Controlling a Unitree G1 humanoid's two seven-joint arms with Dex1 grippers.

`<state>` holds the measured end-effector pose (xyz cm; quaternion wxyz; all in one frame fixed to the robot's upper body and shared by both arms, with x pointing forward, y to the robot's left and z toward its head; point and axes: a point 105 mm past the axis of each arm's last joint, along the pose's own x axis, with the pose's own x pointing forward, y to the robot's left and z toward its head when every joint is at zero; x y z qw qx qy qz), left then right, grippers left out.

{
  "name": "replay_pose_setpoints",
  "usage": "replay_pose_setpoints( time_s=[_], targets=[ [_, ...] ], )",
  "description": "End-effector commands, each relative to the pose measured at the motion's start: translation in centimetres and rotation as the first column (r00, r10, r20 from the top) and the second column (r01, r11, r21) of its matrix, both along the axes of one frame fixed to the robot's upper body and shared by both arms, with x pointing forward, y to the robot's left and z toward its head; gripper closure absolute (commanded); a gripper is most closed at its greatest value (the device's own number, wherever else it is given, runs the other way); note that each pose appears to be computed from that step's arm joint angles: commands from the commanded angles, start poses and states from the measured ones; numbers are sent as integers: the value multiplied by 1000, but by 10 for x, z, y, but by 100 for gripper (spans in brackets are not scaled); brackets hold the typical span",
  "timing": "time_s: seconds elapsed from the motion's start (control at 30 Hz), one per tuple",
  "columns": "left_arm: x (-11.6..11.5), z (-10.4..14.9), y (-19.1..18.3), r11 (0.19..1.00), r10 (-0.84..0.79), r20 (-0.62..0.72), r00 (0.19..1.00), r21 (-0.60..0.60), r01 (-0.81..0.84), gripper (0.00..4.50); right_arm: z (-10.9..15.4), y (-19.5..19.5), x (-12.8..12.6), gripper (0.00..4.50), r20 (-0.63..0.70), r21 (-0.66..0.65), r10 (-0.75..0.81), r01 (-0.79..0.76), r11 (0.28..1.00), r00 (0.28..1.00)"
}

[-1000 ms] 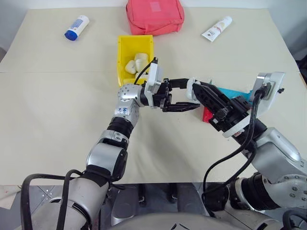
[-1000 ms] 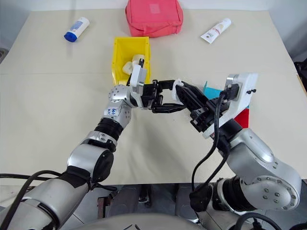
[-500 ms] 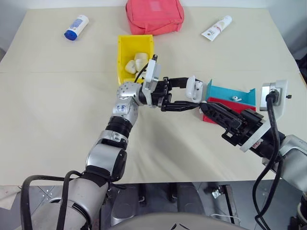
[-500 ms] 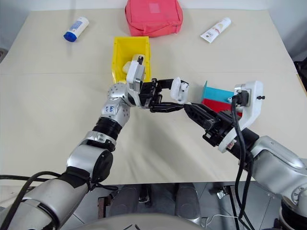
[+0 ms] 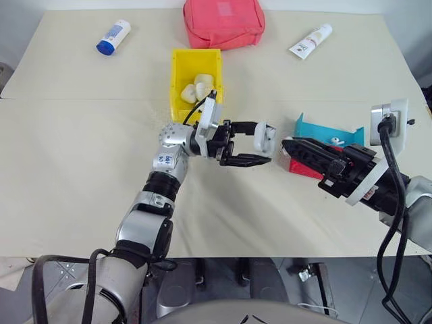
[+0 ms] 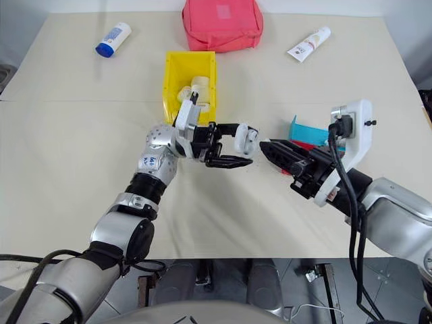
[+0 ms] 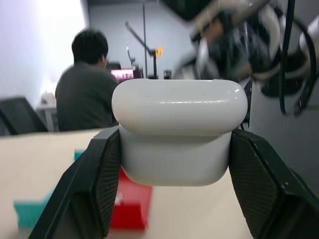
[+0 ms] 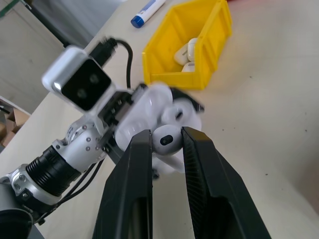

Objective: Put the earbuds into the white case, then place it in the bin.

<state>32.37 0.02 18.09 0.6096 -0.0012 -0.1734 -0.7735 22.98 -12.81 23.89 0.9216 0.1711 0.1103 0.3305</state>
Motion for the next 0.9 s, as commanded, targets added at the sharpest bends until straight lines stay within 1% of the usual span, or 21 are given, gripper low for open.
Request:
replay_pose_setpoints(
  time_s=[0.03,0.17,0.57,0.9],
  targets=[
    [-2,9,-4,1000,1,49,999,-9,-1,170,16,6,-6,402,68,19,32,-33,999,997],
    [0,11,-7,1000,9,44,999,-12,-9,170,18,13,-7,402,76,30,62,-65,997,995],
    [-5,27,-13,998,-28,57,998,-60,32,170,-2,18,5,402,59,42,80,-83,996,995],
    [-9,33,-9,996,-46,54,997,-78,50,170,-13,16,7,402,49,31,75,-77,997,996]
  ],
)
